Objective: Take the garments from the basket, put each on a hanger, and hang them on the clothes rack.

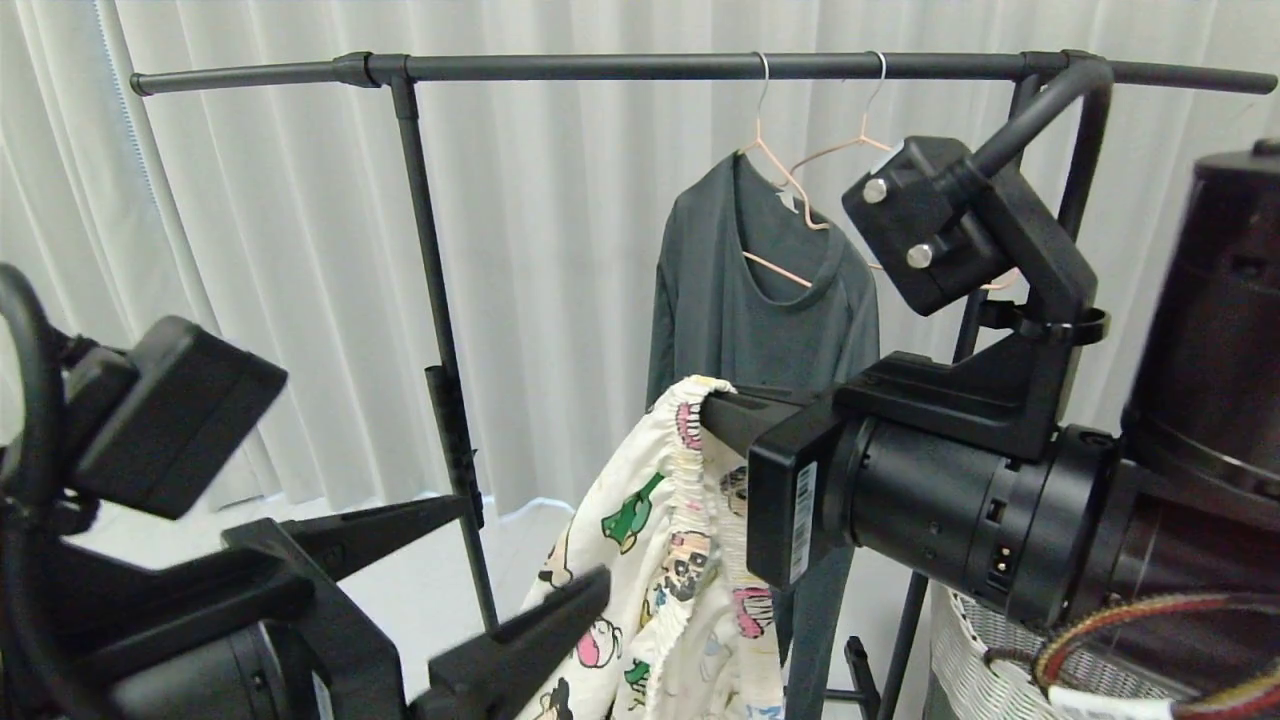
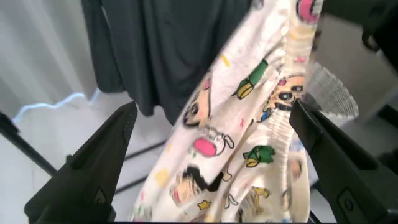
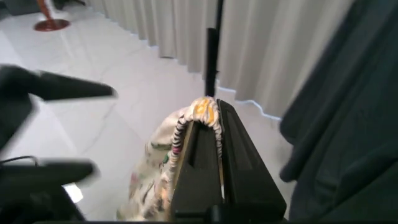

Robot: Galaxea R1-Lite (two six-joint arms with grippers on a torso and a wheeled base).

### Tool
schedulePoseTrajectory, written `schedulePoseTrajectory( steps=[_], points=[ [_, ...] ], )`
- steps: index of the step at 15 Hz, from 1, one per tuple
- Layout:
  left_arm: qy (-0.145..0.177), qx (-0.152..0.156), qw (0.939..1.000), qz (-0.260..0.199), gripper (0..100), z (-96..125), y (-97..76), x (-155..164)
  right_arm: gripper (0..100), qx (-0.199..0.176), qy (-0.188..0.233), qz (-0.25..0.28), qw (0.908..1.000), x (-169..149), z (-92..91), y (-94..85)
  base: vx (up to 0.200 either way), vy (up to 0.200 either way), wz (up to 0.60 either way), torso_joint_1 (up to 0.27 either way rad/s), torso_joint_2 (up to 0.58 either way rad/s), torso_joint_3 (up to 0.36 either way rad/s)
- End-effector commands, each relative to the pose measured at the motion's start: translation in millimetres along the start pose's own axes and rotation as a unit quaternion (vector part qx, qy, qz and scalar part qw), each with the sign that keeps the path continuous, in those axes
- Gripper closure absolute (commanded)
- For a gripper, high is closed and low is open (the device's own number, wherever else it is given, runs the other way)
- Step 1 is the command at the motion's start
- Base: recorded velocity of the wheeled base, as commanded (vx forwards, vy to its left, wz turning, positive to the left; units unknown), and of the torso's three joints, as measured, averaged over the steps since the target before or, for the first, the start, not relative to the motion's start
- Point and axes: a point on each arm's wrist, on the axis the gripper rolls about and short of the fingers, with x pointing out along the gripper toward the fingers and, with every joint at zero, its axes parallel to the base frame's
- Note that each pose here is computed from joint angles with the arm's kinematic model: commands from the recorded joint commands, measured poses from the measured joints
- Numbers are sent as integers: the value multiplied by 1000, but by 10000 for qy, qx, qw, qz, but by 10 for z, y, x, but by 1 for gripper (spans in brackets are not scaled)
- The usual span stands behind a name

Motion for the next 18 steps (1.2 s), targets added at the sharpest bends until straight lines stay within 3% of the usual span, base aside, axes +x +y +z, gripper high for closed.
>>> schedulePoseTrajectory(
  steps=[1, 3, 5, 7, 10, 14, 18],
  points=[
    [239, 89, 9985, -492, 0, -88, -211, 19, 100, 12, -74, 186, 9998, -24, 47, 103, 0, 0, 0, 0, 0, 0],
    [372, 37, 9979, -537, 0, -120, -290, 107, 100, 25, -116, 248, 9996, -40, 73, 135, 0, 0, 0, 0, 0, 0],
    [239, -56, 9982, -549, 0, -105, -357, 239, 100, 28, -124, 241, 9996, -44, 77, 134, 0, 0, 0, 0, 0, 0],
    [328, -2, 9990, -306, 0, -168, -372, 363, 100, 28, -125, 234, 9996, -44, 77, 134, 0, 0, 0, 0, 0, 0],
    [545, 121, 9979, 321, 0, -314, -291, 507, 100, 30, -154, 239, 9996, -58, 94, 131, 0, 0, 0, 0, 0, 0],
    [990, 458, 9901, 886, 0, -678, -131, 474, 100, 42, -189, 206, 9996, -83, 110, 119, 0, 0, 0, 0, 0, 0],
    [959, 573, 9872, 1143, 0, -776, -64, 365, 100, 13, -275, 80, 9996, -136, 167, 28, 0, 0, 0, 0, 0, 0]
  ],
)
